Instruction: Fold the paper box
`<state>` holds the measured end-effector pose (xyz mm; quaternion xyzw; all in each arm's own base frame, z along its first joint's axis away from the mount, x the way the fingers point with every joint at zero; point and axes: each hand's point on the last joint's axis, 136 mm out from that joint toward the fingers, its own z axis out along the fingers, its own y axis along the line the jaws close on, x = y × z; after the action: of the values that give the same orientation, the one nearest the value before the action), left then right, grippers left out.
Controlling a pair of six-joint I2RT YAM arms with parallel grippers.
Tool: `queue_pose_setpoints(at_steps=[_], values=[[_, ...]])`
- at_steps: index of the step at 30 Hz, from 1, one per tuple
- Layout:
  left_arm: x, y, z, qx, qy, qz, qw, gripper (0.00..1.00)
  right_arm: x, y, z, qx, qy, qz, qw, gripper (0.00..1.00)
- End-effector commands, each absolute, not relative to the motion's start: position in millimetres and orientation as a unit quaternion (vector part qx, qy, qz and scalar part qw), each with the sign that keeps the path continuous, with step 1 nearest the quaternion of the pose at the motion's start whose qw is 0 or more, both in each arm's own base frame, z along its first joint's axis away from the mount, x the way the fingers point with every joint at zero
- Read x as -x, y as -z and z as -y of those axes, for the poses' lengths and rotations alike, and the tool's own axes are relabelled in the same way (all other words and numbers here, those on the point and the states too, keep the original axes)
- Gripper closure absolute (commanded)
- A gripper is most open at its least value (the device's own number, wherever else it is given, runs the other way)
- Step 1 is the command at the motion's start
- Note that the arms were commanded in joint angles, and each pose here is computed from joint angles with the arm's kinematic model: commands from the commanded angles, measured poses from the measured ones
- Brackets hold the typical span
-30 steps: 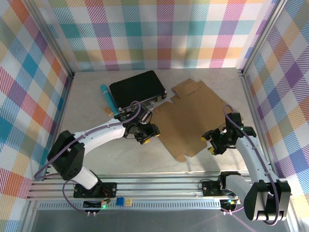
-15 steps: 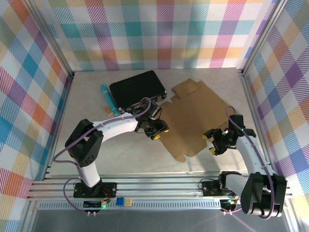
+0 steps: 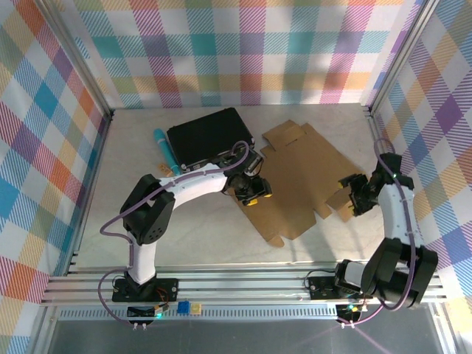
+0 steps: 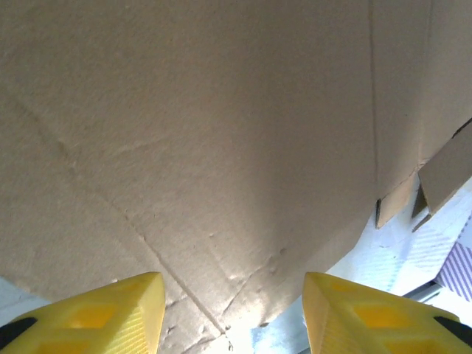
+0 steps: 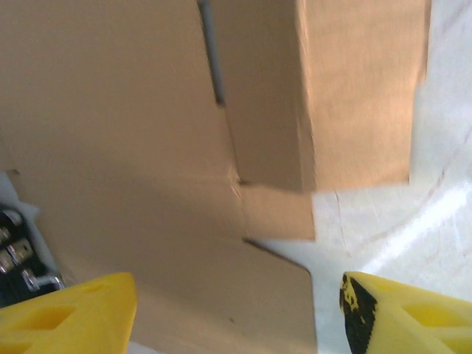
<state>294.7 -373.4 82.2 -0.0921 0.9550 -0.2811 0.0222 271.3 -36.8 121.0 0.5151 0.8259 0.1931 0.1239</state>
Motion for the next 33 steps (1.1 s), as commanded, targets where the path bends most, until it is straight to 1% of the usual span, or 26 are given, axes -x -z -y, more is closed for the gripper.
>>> queue_pose_setpoints(at_steps=[1,4,7,10,17,23,26,27,30,33], values=[[-286.7,-60.1,364.4,0.065,0.236,-0.969,0.005,0.48,-282.5,-118.9,61.1,-0.540,-0.176,-0.813,0.127,0.24],[-283.1,-47.3,354.8,0.054,0.215,-0.975,-0.004,0.48,-296.2,-104.1,68.3,-0.548,-0.180,-0.811,0.099,0.24],[-277.3,-33.3,340.8,0.054,0.200,-0.978,-0.020,0.48,-311.9,-86.8,64.4,-0.535,-0.203,-0.817,0.071,0.24],[-274.1,-21.4,317.5,0.052,0.167,-0.984,-0.030,0.49,-317.9,-76.3,61.9,-0.525,-0.211,-0.823,0.048,0.25],[-281.9,-15.3,255.0,0.044,0.089,-0.995,-0.030,0.50,-317.0,-88.0,75.7,-0.494,-0.170,-0.850,0.064,0.24],[-289.6,-16.7,219.3,0.043,0.047,-0.998,-0.021,0.50,-310.4,-93.9,88.4,-0.457,-0.122,-0.878,0.067,0.22],[-296.4,-22.7,222.6,0.044,0.057,-0.997,-0.011,0.50,-297.6,-83.9,89.3,-0.444,-0.105,-0.888,0.048,0.21],[-299.0,-26.5,226.5,0.047,0.064,-0.997,-0.006,0.52,-293.8,-80.1,88.6,-0.439,-0.103,-0.891,0.044,0.21],[-304.5,-45.9,239.7,0.055,0.087,-0.995,0.013,0.52,-294.1,-68.4,77.4,-0.410,-0.136,-0.901,0.034,0.19],[-302.4,-68.6,263.8,0.056,0.128,-0.990,0.025,0.51,-292.8,-57.5,66.7,-0.397,-0.163,-0.903,0.007,0.20]])
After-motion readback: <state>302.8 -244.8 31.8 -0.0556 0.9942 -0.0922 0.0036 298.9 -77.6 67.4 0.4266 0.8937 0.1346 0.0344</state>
